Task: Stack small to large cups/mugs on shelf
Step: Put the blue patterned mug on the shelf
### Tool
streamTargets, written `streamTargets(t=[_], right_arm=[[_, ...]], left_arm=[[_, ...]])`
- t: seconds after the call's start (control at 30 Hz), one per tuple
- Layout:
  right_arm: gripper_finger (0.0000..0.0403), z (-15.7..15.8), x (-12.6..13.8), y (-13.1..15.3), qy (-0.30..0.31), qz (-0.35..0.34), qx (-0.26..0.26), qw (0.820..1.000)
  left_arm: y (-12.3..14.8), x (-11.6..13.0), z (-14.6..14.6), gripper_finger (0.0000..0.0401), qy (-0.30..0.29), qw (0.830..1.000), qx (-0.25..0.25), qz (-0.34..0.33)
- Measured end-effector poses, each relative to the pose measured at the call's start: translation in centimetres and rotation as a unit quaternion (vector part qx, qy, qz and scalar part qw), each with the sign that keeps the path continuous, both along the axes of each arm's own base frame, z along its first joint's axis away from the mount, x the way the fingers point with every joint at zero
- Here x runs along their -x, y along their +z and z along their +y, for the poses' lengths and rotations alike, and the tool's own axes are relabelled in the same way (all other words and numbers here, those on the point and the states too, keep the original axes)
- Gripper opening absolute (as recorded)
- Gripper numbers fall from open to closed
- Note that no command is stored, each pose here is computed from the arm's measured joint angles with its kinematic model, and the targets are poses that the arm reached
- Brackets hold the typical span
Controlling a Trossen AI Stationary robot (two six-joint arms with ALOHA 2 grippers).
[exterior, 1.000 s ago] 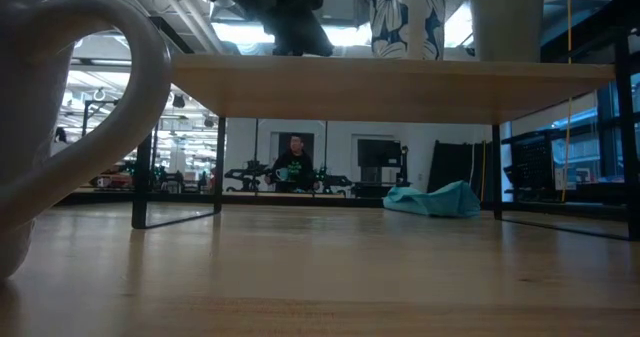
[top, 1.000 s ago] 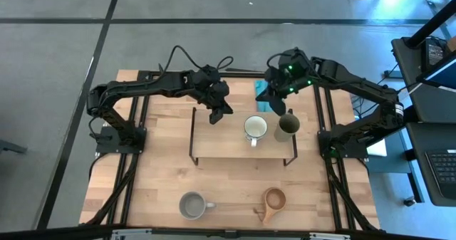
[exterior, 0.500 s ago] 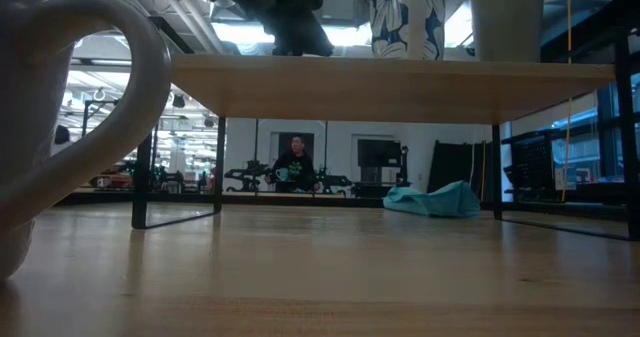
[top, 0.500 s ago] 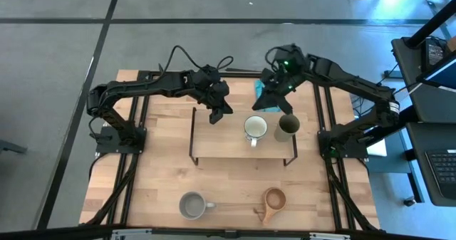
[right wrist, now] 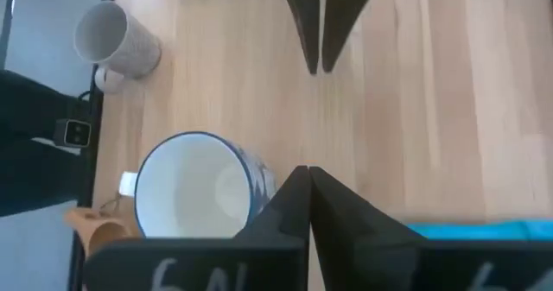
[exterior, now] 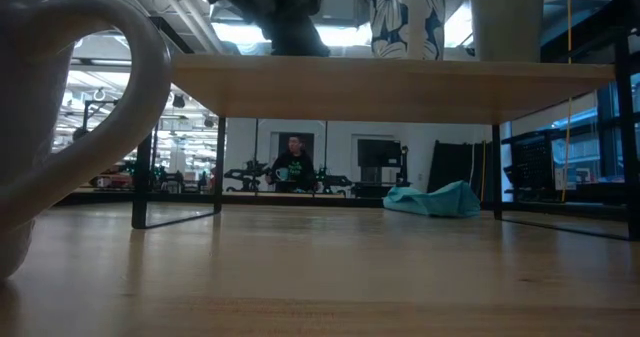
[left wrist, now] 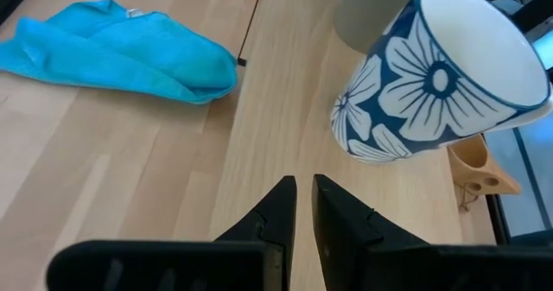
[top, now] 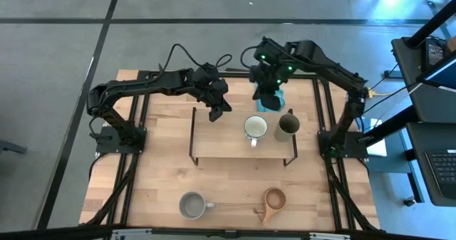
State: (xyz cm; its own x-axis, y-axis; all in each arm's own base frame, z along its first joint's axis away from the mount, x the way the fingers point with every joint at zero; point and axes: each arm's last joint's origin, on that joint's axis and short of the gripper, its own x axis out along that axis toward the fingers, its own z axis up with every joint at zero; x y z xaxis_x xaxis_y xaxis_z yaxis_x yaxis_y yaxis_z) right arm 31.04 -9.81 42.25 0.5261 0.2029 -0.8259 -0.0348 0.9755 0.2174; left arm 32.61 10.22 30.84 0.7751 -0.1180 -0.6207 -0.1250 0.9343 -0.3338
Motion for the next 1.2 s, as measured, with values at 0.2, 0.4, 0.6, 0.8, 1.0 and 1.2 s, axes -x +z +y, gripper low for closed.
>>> streamTargets(t=[0.2, 0.4, 0.6, 0.8, 1.0, 1.2], right_arm=[[0.0012, 0.8, -1.2, -1.0, -0.010, 0.064, 0.006, 0.998], [0.0012, 2.4, -2.0, -1.4, 0.000, 0.075, -0.013, 0.997], [0.0012, 3.5, -2.1, -0.9, 0.033, 0.047, -0.094, 0.994], [0.0012, 4.0, -2.1, -0.2, 0.060, 0.020, -0.197, 0.978], [0.0012, 4.0, -2.1, -0.2, 0.050, 0.027, -0.211, 0.976], [0.0012, 4.0, -2.0, -0.3, 0.054, 0.029, -0.207, 0.976]], left_arm=[[-0.2, 0.2, 0.0, 0.0036, 0.009, 1.000, -0.004, 0.018], [-0.3, 0.3, 0.0, 0.0036, 0.009, 1.000, -0.003, 0.023], [-0.4, 0.2, -0.3, 0.0036, 0.005, 1.000, -0.001, 0.027], [-0.4, 0.1, -0.8, 0.0036, -0.002, 1.000, -0.001, 0.029], [-0.4, 0.0, -1.3, 0.0036, -0.010, 1.000, -0.001, 0.029], [-0.4, 0.0, -1.2, 0.0036, -0.003, 0.999, -0.007, 0.031]])
